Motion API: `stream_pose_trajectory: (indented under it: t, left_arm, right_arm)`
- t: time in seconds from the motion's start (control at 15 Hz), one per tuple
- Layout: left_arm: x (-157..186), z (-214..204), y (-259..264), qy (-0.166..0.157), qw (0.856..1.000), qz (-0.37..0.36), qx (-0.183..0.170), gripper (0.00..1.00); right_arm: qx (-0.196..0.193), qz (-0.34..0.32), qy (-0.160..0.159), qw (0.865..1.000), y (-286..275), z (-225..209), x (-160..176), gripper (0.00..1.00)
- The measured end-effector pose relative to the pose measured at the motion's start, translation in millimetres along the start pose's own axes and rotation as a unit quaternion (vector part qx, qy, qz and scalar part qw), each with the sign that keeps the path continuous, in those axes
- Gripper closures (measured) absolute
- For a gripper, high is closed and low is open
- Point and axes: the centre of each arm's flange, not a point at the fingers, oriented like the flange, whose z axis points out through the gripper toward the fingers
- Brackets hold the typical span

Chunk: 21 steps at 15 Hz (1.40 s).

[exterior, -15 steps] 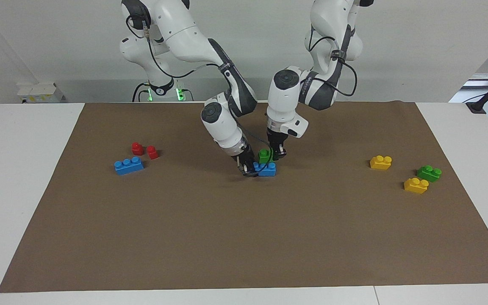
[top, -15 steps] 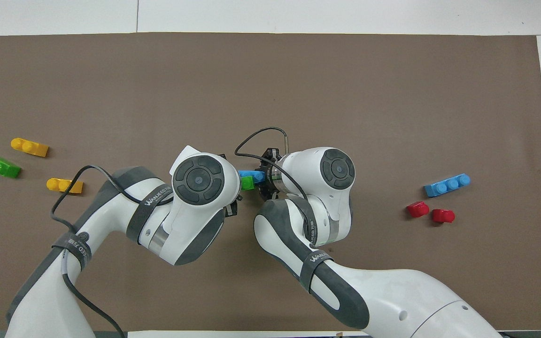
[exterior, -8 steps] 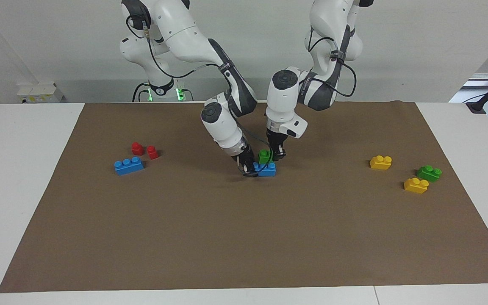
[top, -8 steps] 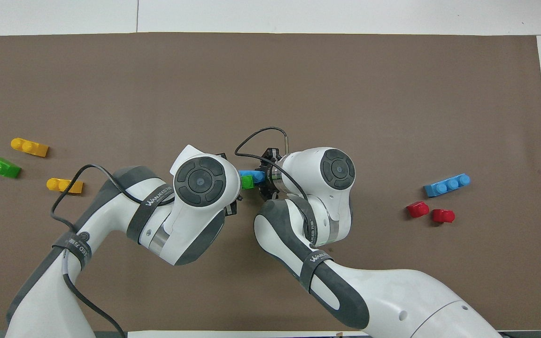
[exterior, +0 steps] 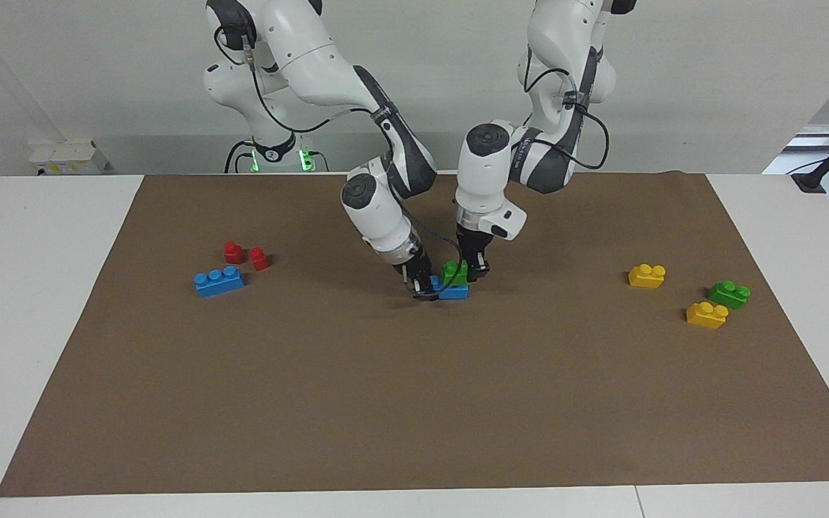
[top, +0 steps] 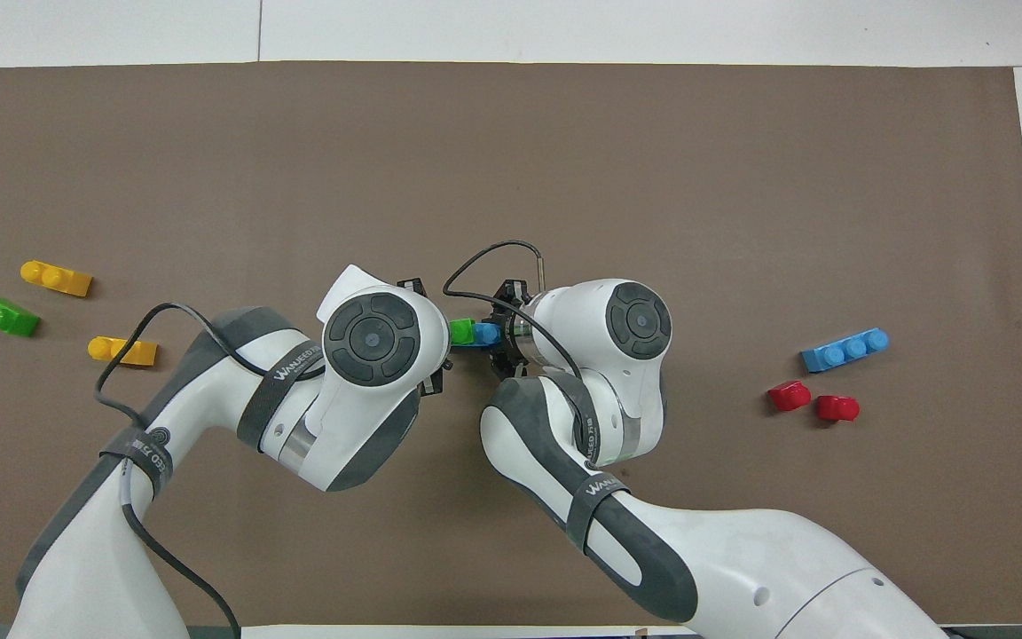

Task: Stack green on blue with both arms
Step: 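Press the green brick onto the blue brick end with the left gripper, then open both grippers and lift them away from the joined bricks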

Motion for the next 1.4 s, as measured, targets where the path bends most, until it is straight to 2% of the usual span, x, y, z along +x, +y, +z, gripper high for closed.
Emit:
stream_pose_trajectory:
  t: [0.27,0.4,0.53,0.6,0.8,0.87,1.0,1.2,1.4]
  left_arm:
    - [-3,10,-1,0.004,1.000,0.012,-0.003,0.66]
    - [-5,11,-3,0.008,1.000,0.019,-0.006,0.66]
    - [-5,12,-2,0.009,1.000,0.020,-0.007,0.65]
    - [-4,13,-2,0.012,1.000,0.023,-0.009,0.58]
    - [-1,15,1,0.017,0.999,0.033,-0.011,0.28]
    - [1,14,3,0.017,0.999,0.032,-0.012,0.17]
    - [7,10,10,0.016,0.999,0.034,-0.016,0.00]
    - [24,-6,23,0.018,0.999,0.046,-0.021,0.00]
    - [45,-28,36,0.024,0.997,0.073,-0.026,0.00]
  right_arm:
    - [-0.002,0.005,-0.006,1.000,0,1,2,0.65]
    - [-0.002,0.006,-0.005,1.000,0,1,5,0.61]
    - [-0.002,0.007,-0.004,1.000,0,1,6,0.47]
    - [-0.003,0.008,-0.003,1.000,0,2,8,0.37]
    - [-0.002,0.015,-0.002,1.000,-5,-1,15,0.07]
    - [-0.004,0.018,-0.002,1.000,-8,-3,20,0.01]
    - [-0.011,0.028,-0.001,1.000,-20,-11,35,0.00]
    - [-0.028,0.019,-0.004,0.999,-44,-34,75,0.00]
    - [-0.054,-0.028,-0.016,0.998,-68,-76,135,0.00]
